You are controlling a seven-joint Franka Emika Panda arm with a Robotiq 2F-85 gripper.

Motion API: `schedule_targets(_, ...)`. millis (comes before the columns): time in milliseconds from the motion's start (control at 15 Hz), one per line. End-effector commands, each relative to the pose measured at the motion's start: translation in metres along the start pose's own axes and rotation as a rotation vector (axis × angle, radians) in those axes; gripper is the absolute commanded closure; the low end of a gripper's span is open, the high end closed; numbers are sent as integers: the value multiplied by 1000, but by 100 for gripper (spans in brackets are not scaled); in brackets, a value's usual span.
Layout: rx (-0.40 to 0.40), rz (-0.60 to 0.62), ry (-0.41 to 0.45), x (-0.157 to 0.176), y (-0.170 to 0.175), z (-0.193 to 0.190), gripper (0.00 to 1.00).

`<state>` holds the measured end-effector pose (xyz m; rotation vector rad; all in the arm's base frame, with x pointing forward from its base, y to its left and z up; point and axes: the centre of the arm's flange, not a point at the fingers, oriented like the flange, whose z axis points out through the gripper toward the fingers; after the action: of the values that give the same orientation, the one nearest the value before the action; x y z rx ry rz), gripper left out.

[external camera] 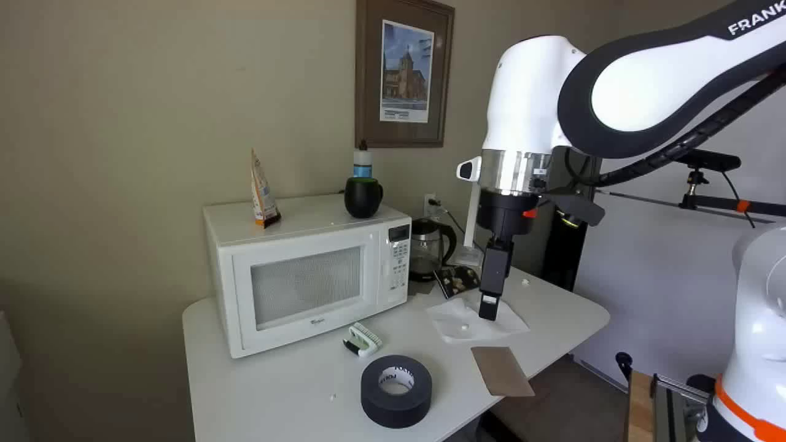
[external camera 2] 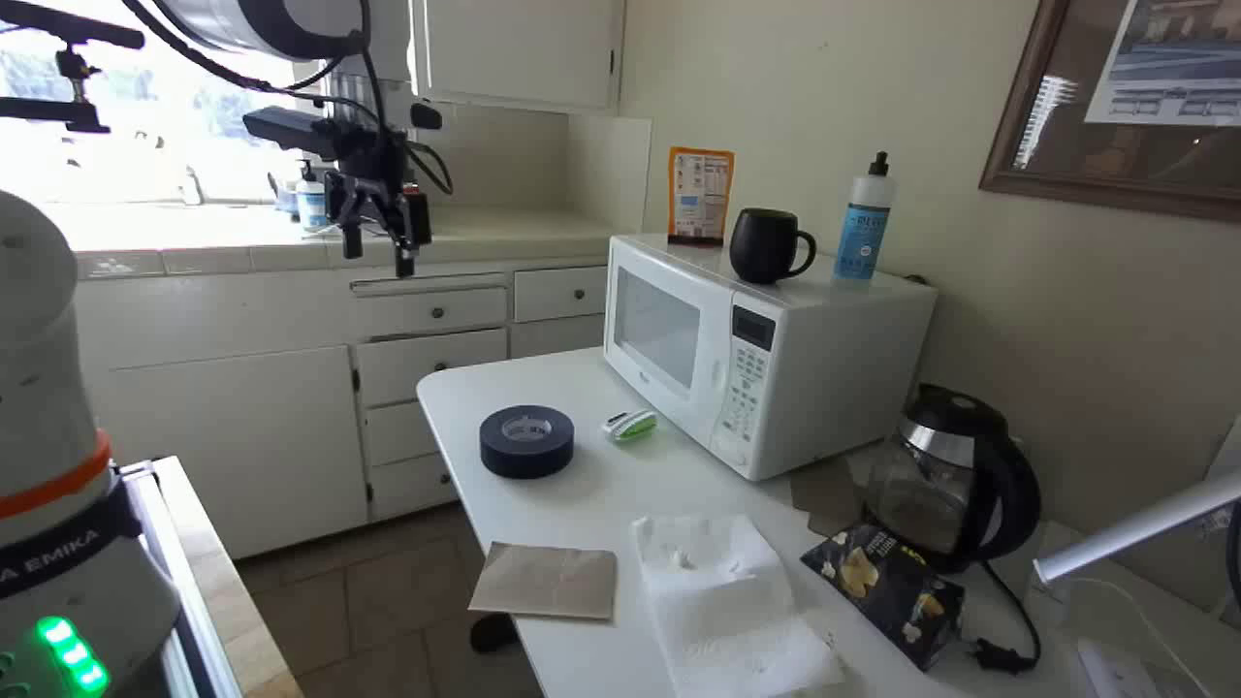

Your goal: Press the button to open the microwave

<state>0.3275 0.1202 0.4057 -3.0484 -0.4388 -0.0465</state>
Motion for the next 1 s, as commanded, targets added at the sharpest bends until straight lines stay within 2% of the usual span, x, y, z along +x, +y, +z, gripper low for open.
schedule_targets(0, 0, 0, 0, 0, 0, 0, 0)
schedule_targets(867, 0, 0, -1, 0, 0, 0, 0)
schedule_targets(933, 1, 43, 33, 7, 7, 5, 0)
